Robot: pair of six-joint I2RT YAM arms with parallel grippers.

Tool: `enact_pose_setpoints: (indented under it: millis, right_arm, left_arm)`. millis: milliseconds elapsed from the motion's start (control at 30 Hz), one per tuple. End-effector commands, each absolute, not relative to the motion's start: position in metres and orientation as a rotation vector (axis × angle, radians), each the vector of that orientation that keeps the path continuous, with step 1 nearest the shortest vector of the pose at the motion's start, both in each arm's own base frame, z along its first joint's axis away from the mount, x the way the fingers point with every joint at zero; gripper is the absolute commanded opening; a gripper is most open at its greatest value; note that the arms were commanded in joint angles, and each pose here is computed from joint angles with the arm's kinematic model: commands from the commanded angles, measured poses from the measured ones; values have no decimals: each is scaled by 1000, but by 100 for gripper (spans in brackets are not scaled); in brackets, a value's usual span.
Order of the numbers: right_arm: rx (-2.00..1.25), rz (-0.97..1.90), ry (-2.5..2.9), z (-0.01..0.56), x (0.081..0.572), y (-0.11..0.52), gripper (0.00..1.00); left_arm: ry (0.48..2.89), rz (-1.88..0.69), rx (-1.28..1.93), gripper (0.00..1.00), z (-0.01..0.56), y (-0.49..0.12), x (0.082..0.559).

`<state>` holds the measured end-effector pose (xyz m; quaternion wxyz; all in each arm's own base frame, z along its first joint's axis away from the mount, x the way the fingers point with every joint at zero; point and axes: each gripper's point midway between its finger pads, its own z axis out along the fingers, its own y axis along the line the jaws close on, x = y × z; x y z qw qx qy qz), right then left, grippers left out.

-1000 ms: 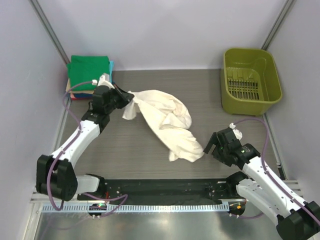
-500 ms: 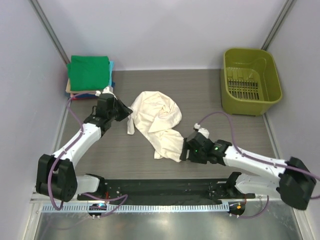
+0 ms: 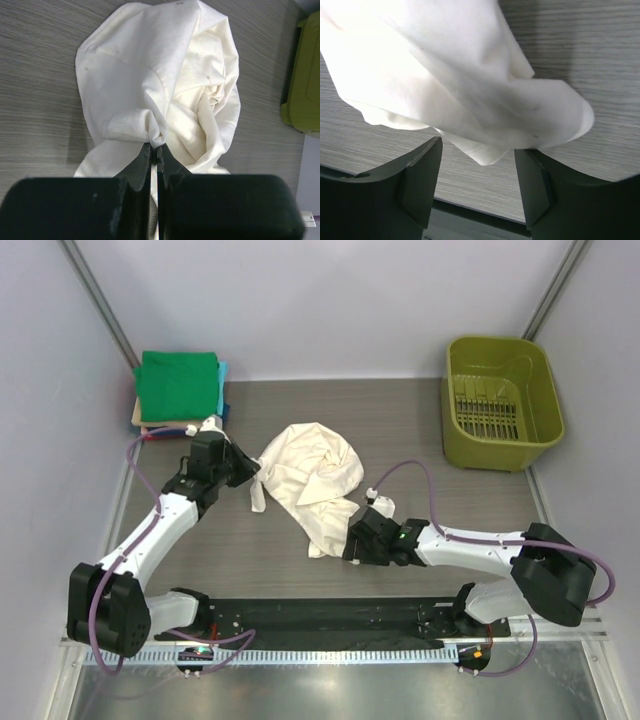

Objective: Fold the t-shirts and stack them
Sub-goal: Flatten the tshirt out

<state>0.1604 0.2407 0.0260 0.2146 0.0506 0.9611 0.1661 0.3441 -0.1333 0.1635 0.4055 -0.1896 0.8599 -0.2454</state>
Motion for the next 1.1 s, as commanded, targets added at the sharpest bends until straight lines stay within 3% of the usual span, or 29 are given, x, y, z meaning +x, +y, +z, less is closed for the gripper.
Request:
enact_pose_setpoints:
  millis: [0,100,333,467,600,833,1067]
  right_arm:
    - [182,511,2606,33,173,257,64]
    - [189,506,2614,29,171,257,52]
    - [201,455,2601,35,172,247,1]
    - [176,362,2551,70,180,231,1]
    - [138,390,2416,142,198,229,1]
    - [37,512,2216,270,210,231,1]
    - [14,640,2062,355,193,204,1]
  left_arm:
    - [2147,-595,-463,0,171,-128,341]
    - [2142,-588,-462,0,173,-127,342]
    - [2138,-567,-446,0,186,-123,336]
    - [2097,-504,-405,0,220,-110,325]
    - [1988,-450,-329,0,277,-94,306]
    - [1809,-380,-214,0,380,-67,255]
    - [1497,-406,28,0,504,-60,180]
